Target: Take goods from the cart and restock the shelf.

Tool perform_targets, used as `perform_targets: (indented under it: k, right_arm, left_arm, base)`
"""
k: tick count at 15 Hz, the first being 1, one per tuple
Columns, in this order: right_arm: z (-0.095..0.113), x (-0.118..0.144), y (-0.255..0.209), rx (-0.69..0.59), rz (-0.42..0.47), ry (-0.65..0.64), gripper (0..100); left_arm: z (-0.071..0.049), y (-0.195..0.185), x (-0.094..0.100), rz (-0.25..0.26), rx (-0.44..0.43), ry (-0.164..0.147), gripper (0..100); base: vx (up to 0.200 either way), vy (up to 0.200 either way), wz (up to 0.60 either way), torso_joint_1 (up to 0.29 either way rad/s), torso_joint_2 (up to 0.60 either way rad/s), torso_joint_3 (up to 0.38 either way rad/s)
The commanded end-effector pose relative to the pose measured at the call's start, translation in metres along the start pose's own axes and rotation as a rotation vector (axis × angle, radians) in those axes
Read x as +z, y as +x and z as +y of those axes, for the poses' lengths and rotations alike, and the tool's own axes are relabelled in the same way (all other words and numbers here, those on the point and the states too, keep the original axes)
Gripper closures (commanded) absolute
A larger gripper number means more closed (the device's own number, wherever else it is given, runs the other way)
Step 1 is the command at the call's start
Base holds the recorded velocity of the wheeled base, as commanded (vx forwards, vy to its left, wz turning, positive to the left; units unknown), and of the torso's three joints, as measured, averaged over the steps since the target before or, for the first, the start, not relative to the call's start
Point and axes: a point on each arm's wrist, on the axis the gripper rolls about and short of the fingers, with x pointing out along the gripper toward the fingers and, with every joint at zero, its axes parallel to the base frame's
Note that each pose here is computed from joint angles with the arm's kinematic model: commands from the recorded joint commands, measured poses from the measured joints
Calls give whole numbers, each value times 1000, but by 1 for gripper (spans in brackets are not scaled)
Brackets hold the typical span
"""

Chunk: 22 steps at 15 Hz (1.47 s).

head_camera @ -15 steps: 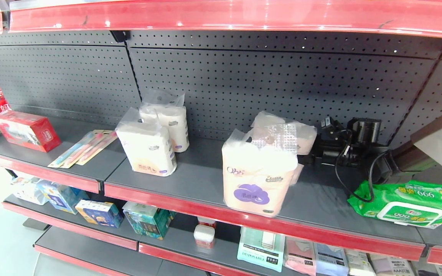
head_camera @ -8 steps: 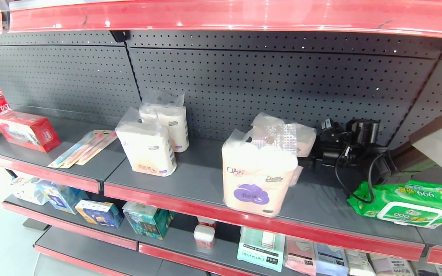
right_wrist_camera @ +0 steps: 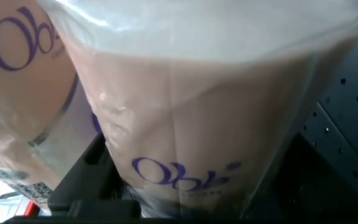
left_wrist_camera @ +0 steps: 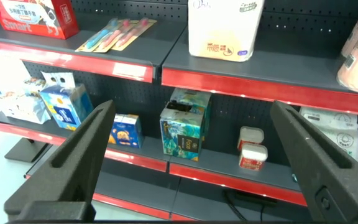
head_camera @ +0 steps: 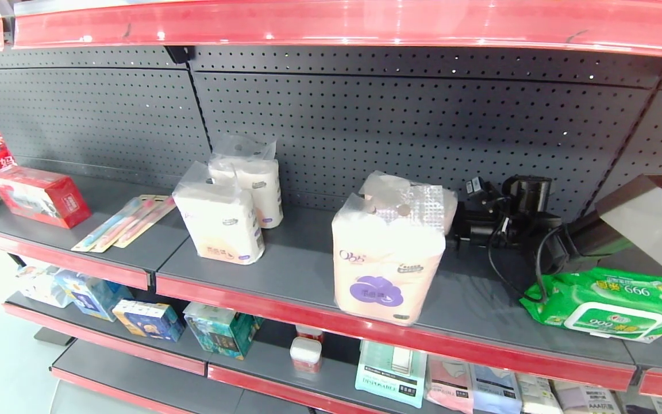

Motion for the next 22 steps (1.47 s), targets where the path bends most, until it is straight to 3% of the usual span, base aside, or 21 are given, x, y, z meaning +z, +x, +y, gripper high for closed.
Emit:
perform_targets:
  k: [1,11,16,22]
  right_arm:
    - [-2,2,0,-2,-4,-9,100]
    - [-1,11,15,25,-20,-34,100]
    - [-13,-4,-12,-40,0,-6,100]
    - [-12,-5,-8,-30,-1,-1,100]
  left_arm:
    - [0,0,0,0,1,-1,0]
    - [0,0,0,0,1,1,0]
    - [0,0,0,0,1,1,0]
    - [0,0,0,0,1,1,0]
  base:
    - [0,0,0,0,0,0]
    - [0,0,0,0,0,0]
    - [0,0,0,0,0,0]
    - [0,0,0,0,0,0]
